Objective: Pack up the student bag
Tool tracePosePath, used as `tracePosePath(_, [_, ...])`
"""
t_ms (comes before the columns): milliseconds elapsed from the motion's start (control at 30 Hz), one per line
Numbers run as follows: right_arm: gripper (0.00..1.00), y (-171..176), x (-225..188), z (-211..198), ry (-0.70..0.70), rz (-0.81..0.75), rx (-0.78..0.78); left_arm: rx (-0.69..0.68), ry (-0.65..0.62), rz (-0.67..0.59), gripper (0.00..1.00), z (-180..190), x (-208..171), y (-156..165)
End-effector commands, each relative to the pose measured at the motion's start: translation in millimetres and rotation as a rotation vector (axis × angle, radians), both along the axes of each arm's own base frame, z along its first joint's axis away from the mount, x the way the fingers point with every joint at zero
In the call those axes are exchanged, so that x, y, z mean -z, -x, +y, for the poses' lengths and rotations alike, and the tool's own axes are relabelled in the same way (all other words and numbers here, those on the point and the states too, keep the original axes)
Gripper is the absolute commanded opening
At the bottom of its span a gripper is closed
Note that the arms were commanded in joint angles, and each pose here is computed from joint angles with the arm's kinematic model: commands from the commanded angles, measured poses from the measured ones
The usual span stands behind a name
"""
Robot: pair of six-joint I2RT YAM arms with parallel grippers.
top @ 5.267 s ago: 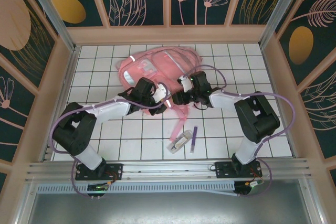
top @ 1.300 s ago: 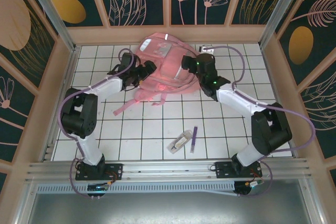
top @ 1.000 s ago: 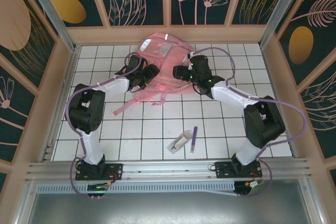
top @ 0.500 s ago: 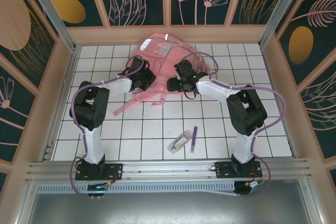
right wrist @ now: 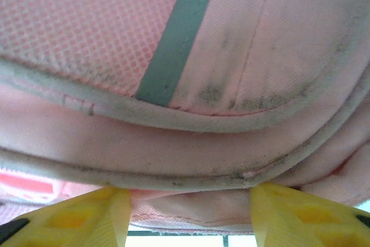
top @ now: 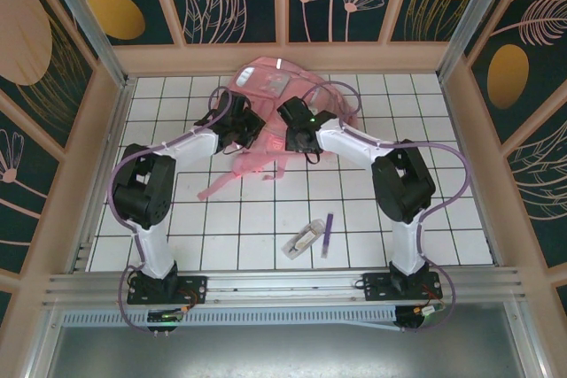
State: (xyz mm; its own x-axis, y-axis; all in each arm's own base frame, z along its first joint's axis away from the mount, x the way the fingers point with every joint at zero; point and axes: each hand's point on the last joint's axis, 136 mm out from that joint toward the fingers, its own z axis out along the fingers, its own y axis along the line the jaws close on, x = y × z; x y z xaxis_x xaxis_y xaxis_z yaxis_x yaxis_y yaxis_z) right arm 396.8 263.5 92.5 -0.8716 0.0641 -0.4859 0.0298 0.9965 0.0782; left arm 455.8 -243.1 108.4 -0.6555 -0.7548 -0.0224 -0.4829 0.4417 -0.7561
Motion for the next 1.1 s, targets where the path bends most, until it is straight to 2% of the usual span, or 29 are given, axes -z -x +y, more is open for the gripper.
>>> tracePosePath(0, [0.56,-13.9,-9.0,-34.0,0.092,-0.028,0.208,0.003,0.154,-0.097,0.00,-18.2,-70.9,-9.0])
tracePosePath(167, [0.53,-29.4,-11.6,-34.6,-0.003,-0.029,0.344,-0.006,0.169,-0.105,0.00,-19.3,-79.4,-7.6])
tracePosePath(267, [0.48,-32.9,-6.3,-28.7,-0.102,-0.022,0.369,-0.023,0.166,-0.123,0.00,-15.2,-85.2,-6.6])
tracePosePath(533, [0.47,-38.0,-9.8,-29.4,-0.245,-0.058,0.414,-0.011,0.168,-0.125,0.00,-17.2,-88.1,-5.9])
tracePosePath(667, [0.51,-39.9,-35.1,-18.4,-0.408,-0.122,0.391,-0.003,0.168,-0.117,0.00,-18.6,-85.2,-5.5])
tracePosePath(733, [0.58,-42.2,-45.8,-15.4,-0.471,-0.145,0.378,0.006,0.169,-0.109,0.00,-20.3,-82.2,-4.9])
tracePosePath(833, [0.64,-46.1,-32.1,-20.5,-0.423,-0.151,0.386,0.010,0.173,-0.100,0.00,-20.9,-77.4,-3.4])
tracePosePath(967, [0.64,-45.9,1.7,-25.0,-0.375,-0.087,0.402,0.017,0.179,-0.116,0.00,-21.8,-84.0,-3.4])
tracePosePath(1000, [0.62,-46.1,1.7,-24.8,-0.373,-0.095,0.400,0.023,0.173,-0.122,0.00,-21.8,-85.0,-3.5])
tracePosePath(1067, [0.50,-47.7,-0.2,-28.1,-0.360,-0.111,0.409,0.030,0.174,-0.119,0.00,-22.7,-84.4,-2.5])
